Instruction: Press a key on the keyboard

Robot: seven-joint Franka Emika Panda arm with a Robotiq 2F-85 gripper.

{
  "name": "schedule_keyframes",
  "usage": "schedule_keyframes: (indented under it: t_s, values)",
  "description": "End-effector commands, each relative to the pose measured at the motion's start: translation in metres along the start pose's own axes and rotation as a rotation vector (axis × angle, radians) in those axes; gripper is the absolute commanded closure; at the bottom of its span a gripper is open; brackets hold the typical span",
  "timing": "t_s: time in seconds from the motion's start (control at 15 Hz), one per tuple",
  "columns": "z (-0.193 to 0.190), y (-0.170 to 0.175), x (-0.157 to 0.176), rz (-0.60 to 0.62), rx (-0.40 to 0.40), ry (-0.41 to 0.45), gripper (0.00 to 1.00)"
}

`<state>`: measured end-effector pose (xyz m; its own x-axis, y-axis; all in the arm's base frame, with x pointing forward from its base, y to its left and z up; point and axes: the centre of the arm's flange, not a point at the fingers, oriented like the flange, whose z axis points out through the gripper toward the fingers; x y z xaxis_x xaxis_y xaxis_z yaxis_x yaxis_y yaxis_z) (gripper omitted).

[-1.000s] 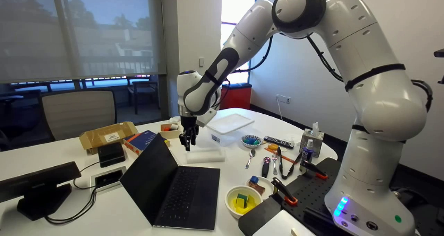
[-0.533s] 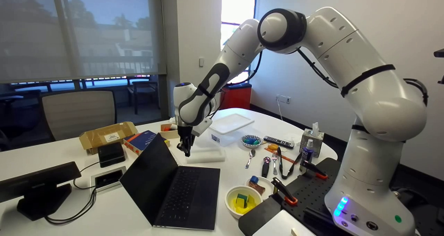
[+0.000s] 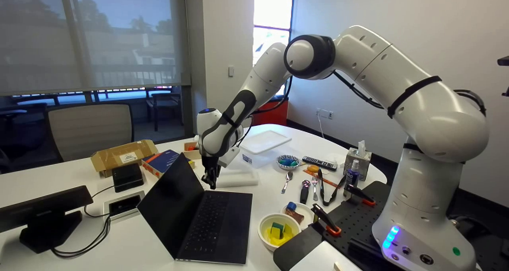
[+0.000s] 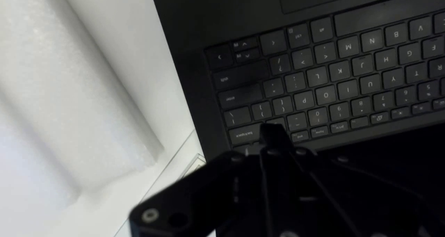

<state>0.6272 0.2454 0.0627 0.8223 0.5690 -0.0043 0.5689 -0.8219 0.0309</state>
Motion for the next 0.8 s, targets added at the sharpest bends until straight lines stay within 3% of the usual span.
schedule_keyframes:
  t_s: [0.0,0.73]
  values:
    - [0.016,0.012,0.023,-0.043,0.025,-0.011,1.00]
    - [0.062,0.022,0.045,-0.133,0.109,-0.045,1.00]
